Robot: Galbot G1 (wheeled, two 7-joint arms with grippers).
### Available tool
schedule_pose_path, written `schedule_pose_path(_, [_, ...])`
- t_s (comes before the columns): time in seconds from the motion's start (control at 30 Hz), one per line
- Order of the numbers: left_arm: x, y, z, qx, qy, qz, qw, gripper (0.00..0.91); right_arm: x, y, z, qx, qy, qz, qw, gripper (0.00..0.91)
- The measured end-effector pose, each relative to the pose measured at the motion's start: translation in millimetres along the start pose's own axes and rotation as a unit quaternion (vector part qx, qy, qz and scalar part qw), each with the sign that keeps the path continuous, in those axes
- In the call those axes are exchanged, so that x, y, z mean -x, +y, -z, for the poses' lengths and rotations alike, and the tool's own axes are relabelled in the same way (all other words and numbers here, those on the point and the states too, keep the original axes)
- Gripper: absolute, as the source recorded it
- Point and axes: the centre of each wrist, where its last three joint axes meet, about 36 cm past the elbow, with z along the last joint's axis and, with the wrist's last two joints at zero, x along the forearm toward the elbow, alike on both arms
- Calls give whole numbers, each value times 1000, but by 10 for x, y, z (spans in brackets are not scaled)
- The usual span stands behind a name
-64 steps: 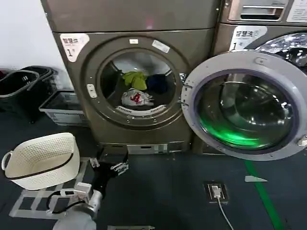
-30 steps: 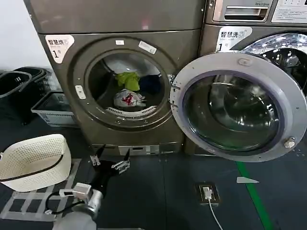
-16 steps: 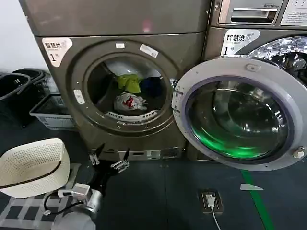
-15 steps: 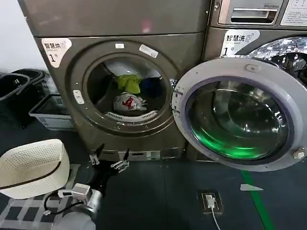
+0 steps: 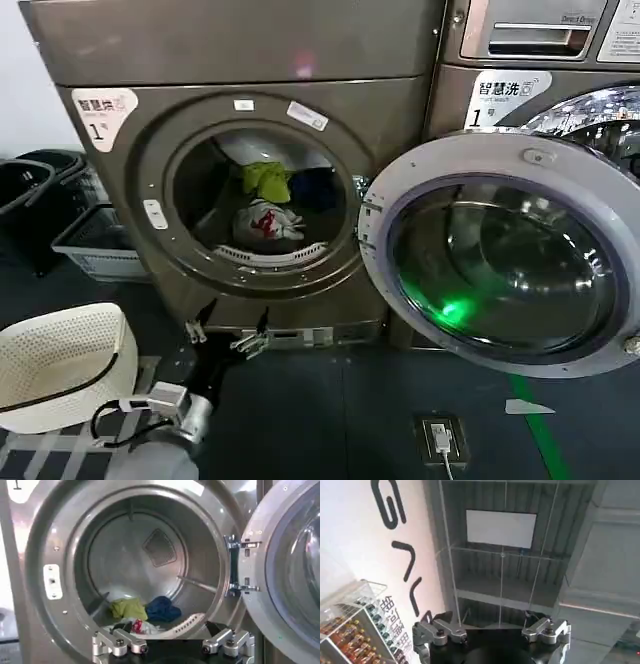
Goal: Grasp the clothes from the dryer.
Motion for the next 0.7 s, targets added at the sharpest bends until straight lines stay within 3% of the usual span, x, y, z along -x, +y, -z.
schedule_pose_path(0.7, [9, -6, 0, -2, -1, 0, 1000, 907, -27, 41, -24, 4, 0, 9, 1000, 907])
